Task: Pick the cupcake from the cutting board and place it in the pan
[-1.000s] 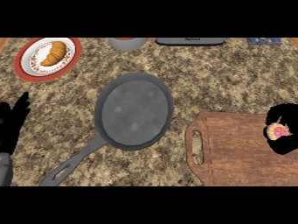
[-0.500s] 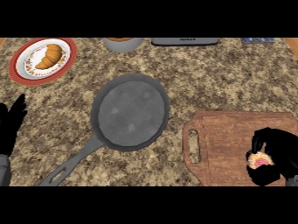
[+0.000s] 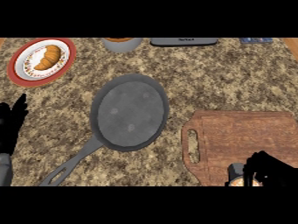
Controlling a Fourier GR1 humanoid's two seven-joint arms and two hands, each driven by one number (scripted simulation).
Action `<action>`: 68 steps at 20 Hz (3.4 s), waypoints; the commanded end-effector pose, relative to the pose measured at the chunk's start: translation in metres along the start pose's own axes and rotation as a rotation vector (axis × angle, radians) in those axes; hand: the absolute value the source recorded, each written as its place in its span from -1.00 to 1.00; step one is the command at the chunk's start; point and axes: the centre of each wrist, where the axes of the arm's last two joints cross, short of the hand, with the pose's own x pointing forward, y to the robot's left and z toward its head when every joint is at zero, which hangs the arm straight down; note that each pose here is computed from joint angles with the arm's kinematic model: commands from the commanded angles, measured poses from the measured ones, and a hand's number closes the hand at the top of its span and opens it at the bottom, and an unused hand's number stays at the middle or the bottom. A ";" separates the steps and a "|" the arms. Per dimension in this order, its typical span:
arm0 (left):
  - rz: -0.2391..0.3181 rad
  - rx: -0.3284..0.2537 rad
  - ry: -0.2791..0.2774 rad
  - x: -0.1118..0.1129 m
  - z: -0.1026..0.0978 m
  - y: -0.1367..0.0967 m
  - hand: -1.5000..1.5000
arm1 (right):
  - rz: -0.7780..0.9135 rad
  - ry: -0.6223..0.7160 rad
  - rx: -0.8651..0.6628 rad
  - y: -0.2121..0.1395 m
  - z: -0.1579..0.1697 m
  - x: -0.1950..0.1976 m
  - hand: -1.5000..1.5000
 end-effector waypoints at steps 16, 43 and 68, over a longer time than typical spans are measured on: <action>-0.017 -0.059 -0.044 0.011 0.003 -0.011 0.00 | -0.294 0.013 -0.112 0.031 -0.066 0.128 1.00; -0.009 -0.116 -0.084 0.042 -0.016 -0.037 0.00 | -0.575 0.129 0.105 0.156 -0.191 0.145 -1.00; 0.010 -0.011 -0.030 0.018 -0.002 0.001 0.00 | -0.910 0.190 -0.287 0.153 -0.195 0.105 -1.00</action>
